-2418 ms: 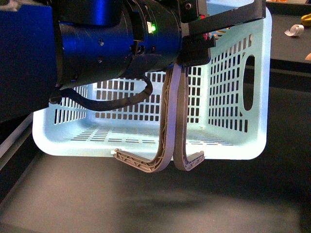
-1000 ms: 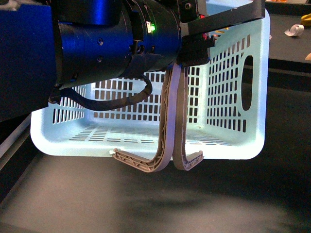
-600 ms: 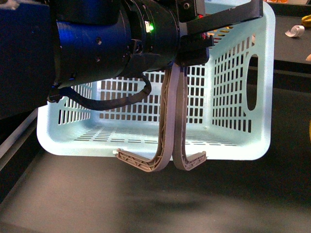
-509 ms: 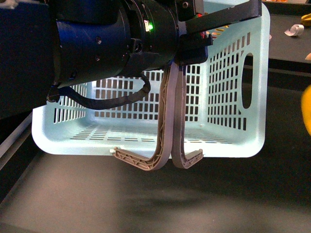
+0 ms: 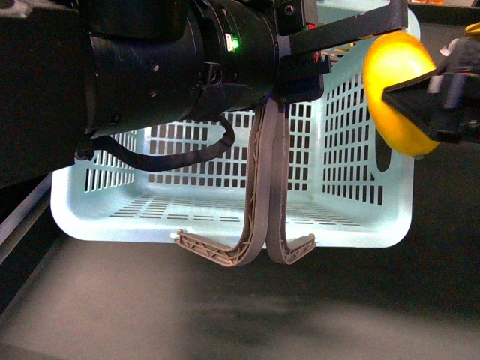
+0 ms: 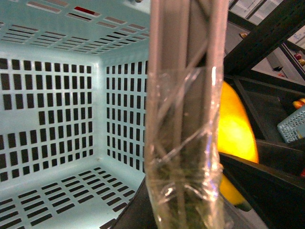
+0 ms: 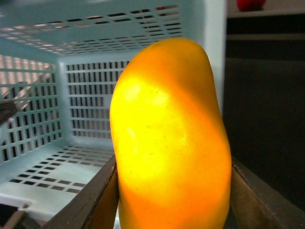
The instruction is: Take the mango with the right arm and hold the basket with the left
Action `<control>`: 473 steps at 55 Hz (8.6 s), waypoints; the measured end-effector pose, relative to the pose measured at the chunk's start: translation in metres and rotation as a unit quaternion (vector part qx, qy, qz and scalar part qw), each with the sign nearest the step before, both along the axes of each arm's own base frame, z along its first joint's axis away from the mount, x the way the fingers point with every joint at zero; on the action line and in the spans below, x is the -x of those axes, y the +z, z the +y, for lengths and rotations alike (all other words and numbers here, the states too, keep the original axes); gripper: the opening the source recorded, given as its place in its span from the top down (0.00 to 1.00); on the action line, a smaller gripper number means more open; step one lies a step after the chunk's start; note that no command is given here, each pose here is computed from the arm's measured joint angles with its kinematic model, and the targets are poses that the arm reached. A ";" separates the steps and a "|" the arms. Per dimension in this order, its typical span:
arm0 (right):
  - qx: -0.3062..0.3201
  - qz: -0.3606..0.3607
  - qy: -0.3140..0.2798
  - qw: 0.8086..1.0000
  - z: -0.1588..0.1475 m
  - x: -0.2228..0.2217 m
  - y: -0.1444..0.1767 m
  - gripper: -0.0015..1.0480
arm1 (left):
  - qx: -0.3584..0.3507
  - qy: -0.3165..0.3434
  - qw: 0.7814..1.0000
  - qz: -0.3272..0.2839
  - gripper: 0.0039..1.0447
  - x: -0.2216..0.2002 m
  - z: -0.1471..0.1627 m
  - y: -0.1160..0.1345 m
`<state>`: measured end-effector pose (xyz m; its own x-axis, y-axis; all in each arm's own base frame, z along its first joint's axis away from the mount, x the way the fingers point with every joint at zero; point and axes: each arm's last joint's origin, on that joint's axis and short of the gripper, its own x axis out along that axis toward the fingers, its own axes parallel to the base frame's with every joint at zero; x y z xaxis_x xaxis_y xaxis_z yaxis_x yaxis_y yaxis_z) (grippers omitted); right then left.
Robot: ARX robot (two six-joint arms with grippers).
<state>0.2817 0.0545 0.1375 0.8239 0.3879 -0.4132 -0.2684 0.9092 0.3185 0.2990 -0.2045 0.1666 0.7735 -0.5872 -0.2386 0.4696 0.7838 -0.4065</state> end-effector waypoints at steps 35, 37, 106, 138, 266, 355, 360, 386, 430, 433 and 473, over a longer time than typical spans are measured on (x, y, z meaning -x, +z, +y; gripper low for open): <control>-0.005 -0.013 -0.056 0.998 0.006 -0.020 -0.017 0.08 | -0.003 0.001 1.000 0.004 0.94 0.000 -0.001 -0.002; -0.006 -0.017 -0.059 0.998 0.003 -0.017 -0.014 0.08 | -0.003 0.001 1.000 0.004 0.94 0.000 -0.001 -0.003; 0.073 -0.172 -0.192 0.963 -0.069 0.148 0.016 0.24 | -0.003 0.000 1.000 0.004 0.94 0.000 0.000 -0.003; 0.123 -0.244 -0.175 0.946 -0.055 0.165 0.031 0.98 | -0.003 0.001 1.000 0.005 0.94 0.000 0.000 -0.003; 0.124 -0.242 -0.174 0.946 -0.055 0.184 0.028 0.08 | 0.188 0.379 0.898 0.118 0.94 -0.094 0.016 -0.010; 0.124 -0.242 -0.174 0.946 -0.055 0.184 0.028 0.08 | 0.261 0.556 0.777 0.136 0.08 -0.016 0.134 -0.008; 0.124 -0.242 -0.174 0.946 -0.055 0.184 0.028 0.08 | 0.253 0.567 0.775 0.118 0.08 0.007 0.148 0.001; 0.124 -0.242 -0.174 0.946 -0.055 0.184 0.028 0.08 | 0.189 0.579 0.787 0.098 0.08 0.061 0.162 -0.004; 0.124 -0.242 -0.174 0.946 -0.055 0.184 0.028 0.08 | -0.158 0.285 0.930 -0.173 0.99 0.150 0.204 -0.003; 0.124 -0.242 -0.174 0.946 -0.055 0.184 0.028 0.08 | -0.158 0.285 0.929 -0.174 0.98 0.153 0.204 -0.002; 0.124 -0.242 -0.174 0.946 -0.055 0.184 0.028 0.08 | -0.156 0.287 0.926 -0.190 0.99 0.184 0.204 0.008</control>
<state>0.0976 -0.0003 0.1653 1.0000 -0.0015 0.0032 0.0015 1.0000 0.0002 0.1152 -0.0002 0.1741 0.9997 -0.0008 0.0254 0.0010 1.0000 -0.0086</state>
